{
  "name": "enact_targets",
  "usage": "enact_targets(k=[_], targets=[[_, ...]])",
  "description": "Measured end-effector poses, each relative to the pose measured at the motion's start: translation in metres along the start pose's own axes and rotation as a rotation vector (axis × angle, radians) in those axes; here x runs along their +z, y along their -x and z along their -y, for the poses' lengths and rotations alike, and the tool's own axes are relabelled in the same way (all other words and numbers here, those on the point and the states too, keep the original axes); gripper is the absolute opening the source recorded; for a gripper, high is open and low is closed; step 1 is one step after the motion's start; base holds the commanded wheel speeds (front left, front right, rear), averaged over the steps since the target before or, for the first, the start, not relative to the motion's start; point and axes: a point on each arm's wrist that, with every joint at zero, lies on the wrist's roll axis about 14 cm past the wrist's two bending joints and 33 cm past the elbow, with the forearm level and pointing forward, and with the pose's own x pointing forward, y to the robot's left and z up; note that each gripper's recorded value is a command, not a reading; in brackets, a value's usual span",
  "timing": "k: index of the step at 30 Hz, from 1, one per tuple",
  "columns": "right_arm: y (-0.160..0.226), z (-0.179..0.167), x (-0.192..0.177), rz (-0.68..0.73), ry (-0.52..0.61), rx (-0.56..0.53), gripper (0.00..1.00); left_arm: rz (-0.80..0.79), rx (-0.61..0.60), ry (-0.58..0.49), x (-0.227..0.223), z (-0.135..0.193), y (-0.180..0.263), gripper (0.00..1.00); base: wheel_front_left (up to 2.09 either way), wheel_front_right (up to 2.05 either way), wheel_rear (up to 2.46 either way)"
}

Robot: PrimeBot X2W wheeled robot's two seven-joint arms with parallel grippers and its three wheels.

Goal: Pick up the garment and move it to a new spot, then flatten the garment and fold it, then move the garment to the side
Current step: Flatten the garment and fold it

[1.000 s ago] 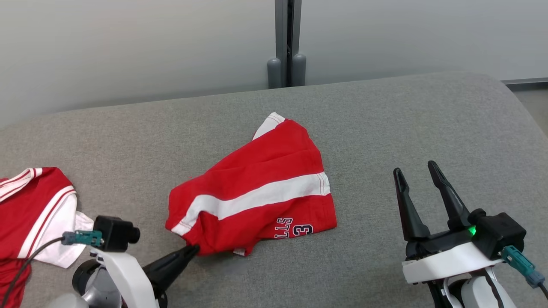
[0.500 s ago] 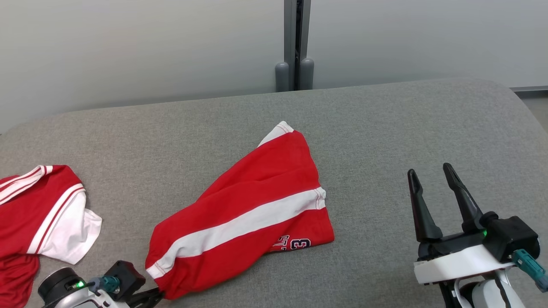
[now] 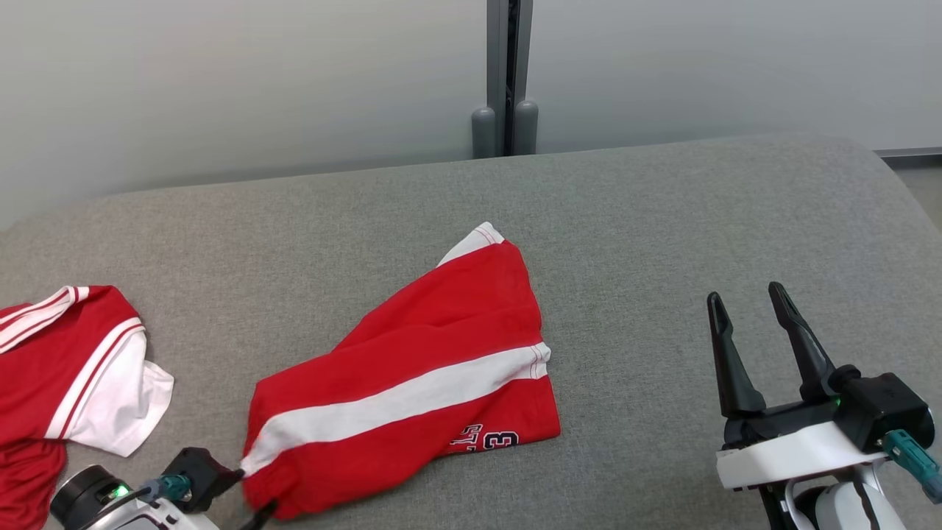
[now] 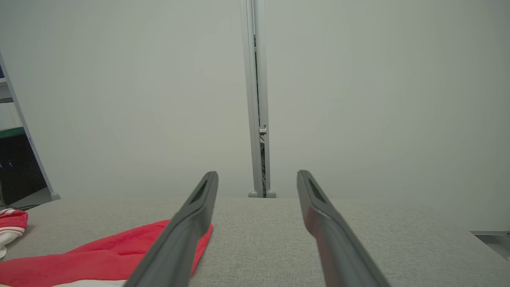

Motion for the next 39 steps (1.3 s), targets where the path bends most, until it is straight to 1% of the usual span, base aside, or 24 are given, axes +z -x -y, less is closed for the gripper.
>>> enact_targets(k=[6, 10, 12, 18, 21, 24, 28, 30, 32, 36, 38, 39], targets=[[0.005, 0.001, 0.001, -0.001, -0.009, -0.007, 1.0, 0.01, 0.043, 0.064, -0.001, -0.003, 0.008, 1.0, 0.0, 0.0, 0.0], [0.005, -0.001, 0.0, -0.001, -0.013, -0.001, 1.0, 0.037, 0.133, 0.074, 0.007, -0.024, 0.02, 1.0, 0.0, 0.0, 0.0], [0.004, -0.004, 0.0, -0.002, -0.016, 0.008, 1.0, 0.086, 0.186, 0.098, 0.017, -0.032, 0.025, 1.0, 0.0, 0.0, 0.0], [0.003, -0.011, -0.002, -0.006, -0.029, 0.025, 1.0, 0.271, 0.344, 0.24, 0.044, -0.048, 0.036, 1.0, 0.0, 0.0, 0.0], [0.003, -0.014, -0.004, -0.014, -0.034, 0.035, 1.0, 0.376, 0.431, 0.293, 0.055, -0.059, 0.045, 1.0, 0.0, 0.0, 0.0], [0.003, -0.019, -0.008, -0.025, -0.042, 0.046, 1.0, 0.485, 0.517, 0.339, 0.067, -0.069, 0.055, 1.0, 0.0, 0.0, 0.0], [0.002, -0.022, -0.011, -0.031, -0.046, 0.056, 1.0, 0.602, 0.604, 0.371, 0.084, -0.078, 0.069, 1.0, 0.0, 0.0, 0.0], [0.001, -0.024, -0.012, -0.035, -0.047, 0.061, 1.0, 0.644, 0.635, 0.391, 0.09, -0.081, 0.074, 1.0, 0.0, 0.0, 0.0], [0.0, -0.026, -0.013, -0.036, -0.05, 0.068, 1.0, 0.692, 0.663, 0.389, 0.098, -0.084, 0.082, 1.0, 0.0, 0.0, 0.0], [-0.002, -0.031, -0.016, -0.046, -0.062, 0.081, 1.0, 0.701, 0.664, 0.421, 0.088, -0.076, 0.082, 1.0, 0.0, 0.0, 0.0], [-0.001, -0.038, -0.026, -0.077, -0.077, 0.1, 1.0, 0.711, 0.669, 0.423, 0.086, -0.077, 0.085, 1.0, 0.0, 0.0, 0.0], [-0.001, -0.048, -0.038, -0.117, -0.09, 0.128, 1.0, 0.725, 0.675, 0.427, 0.086, -0.079, 0.087, 1.0, 0.0, 0.0, 0.0]])
